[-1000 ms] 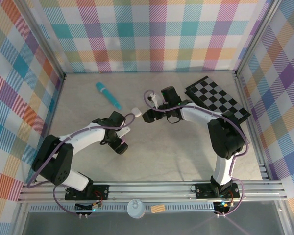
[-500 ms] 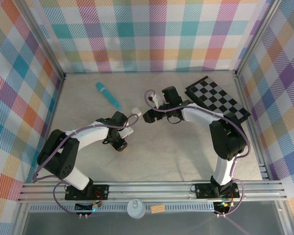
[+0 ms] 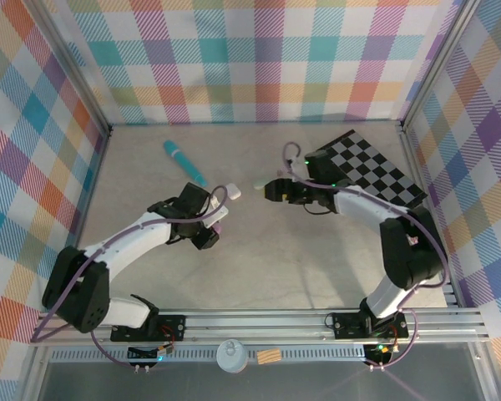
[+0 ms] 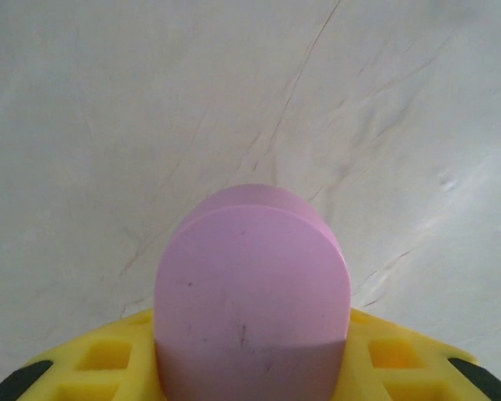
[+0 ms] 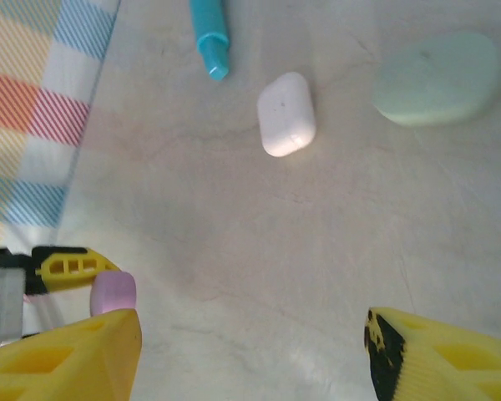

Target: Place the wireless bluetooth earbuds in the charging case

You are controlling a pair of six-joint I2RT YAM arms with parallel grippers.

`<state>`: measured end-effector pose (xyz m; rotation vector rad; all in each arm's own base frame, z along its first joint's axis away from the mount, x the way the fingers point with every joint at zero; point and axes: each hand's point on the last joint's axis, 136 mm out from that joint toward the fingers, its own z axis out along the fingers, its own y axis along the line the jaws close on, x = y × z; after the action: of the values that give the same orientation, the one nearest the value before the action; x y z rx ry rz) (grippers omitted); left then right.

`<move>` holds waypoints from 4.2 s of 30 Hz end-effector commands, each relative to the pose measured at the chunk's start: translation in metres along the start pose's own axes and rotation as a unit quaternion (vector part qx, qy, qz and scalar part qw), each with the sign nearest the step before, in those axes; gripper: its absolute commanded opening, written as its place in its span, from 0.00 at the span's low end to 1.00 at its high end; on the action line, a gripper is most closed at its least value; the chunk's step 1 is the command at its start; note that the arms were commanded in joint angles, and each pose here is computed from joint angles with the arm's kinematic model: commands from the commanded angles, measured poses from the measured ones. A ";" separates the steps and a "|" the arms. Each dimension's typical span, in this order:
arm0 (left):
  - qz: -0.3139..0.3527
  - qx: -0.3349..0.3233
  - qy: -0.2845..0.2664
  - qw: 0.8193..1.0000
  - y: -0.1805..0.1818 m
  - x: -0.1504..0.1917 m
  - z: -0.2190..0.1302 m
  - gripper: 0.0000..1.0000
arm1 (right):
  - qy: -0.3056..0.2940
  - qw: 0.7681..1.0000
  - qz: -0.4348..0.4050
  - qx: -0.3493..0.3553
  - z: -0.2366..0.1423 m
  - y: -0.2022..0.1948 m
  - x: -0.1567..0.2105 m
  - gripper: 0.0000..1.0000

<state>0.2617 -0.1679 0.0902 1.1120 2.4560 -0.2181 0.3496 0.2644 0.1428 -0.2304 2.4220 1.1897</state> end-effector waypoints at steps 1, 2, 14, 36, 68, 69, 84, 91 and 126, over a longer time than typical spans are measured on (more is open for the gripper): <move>0.037 0.054 -0.097 0.993 -0.023 -0.044 -0.026 0.38 | 0.040 0.989 0.119 -0.081 -0.013 0.034 0.016 0.70; 0.046 0.063 -0.119 0.990 -0.027 -0.053 -0.032 0.38 | 0.055 0.984 0.139 -0.101 -0.015 0.041 0.022 0.70; 0.102 0.123 -0.183 0.970 -0.055 -0.095 -0.052 0.38 | 0.150 0.962 0.151 -0.171 -0.007 0.106 0.063 0.69; 0.116 0.097 -0.219 0.964 -0.056 -0.089 -0.066 0.55 | 0.159 0.956 0.150 -0.194 0.007 0.128 0.060 0.13; 0.069 0.070 -0.641 0.761 -0.043 -0.153 -0.173 0.61 | 0.084 0.902 0.181 -0.383 -0.069 0.188 0.007 0.06; 0.068 0.069 -0.644 0.759 -0.042 -0.154 -0.175 0.60 | 0.085 0.902 0.178 -0.385 -0.070 0.189 0.007 0.06; 0.076 0.123 -0.654 0.743 -0.052 -0.159 -0.178 0.53 | 0.086 0.896 0.156 -0.407 -0.075 0.204 0.012 0.04; 0.082 0.129 -0.657 0.738 -0.054 -0.160 -0.182 0.47 | 0.088 0.896 0.159 -0.406 -0.073 0.204 0.014 0.03; 0.091 0.148 -0.639 0.750 -0.062 -0.150 -0.180 0.34 | 0.050 0.952 0.065 -0.296 -0.083 0.188 0.023 0.72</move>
<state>0.2523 -0.2561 0.3007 0.7957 1.1381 -0.9658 0.2439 0.3211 0.3083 -0.2184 2.1358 2.1014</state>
